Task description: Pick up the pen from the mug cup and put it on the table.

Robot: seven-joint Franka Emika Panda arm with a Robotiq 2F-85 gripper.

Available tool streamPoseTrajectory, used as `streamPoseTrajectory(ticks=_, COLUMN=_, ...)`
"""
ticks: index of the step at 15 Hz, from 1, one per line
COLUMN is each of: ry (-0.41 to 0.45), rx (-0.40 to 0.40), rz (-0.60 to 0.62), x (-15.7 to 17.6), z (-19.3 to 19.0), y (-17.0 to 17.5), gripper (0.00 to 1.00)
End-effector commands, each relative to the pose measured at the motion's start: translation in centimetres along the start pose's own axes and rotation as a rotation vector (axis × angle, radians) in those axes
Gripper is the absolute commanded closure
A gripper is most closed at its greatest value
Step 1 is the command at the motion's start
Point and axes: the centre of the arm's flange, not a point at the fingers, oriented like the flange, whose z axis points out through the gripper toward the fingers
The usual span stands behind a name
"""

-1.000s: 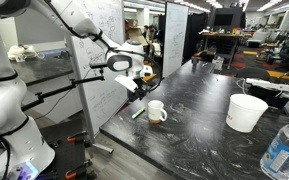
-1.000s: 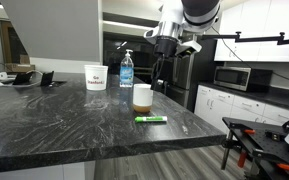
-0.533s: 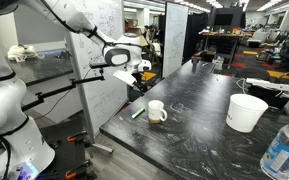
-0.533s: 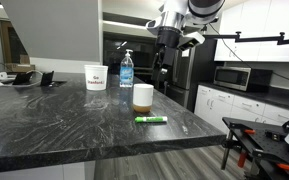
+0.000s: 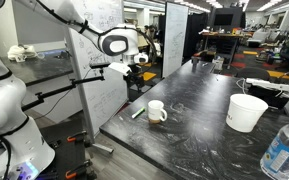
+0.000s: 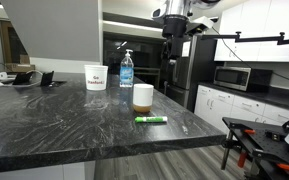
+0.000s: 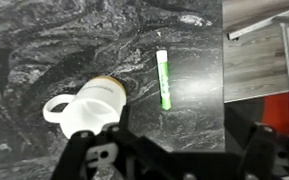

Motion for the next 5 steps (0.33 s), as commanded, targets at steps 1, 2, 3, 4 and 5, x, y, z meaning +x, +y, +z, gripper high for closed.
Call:
streamPoseTrajectory(ticks=1, ry=-0.022, rx=-0.010, rz=0.036, x=0.7, z=-2.5, y=-0.2, gripper=0.00)
streamPoseTrajectory(ticks=2, ry=-0.017, rx=-0.012, rz=0.042, x=0.9, z=-3.2, y=-0.1, gripper=0.00)
streamPoseTrajectory(ticks=3, ry=-0.012, rx=-0.017, rz=0.044, x=1.1, z=-3.7, y=0.0, gripper=0.00)
streamPoseTrajectory(ticks=4, ry=-0.013, rx=-0.018, rz=0.043, x=1.2, z=-4.0, y=0.1, gripper=0.00)
streamPoseTrajectory(ticks=5, ry=-0.014, rx=-0.026, rz=0.039, x=1.3, z=-4.1, y=0.2, gripper=0.00)
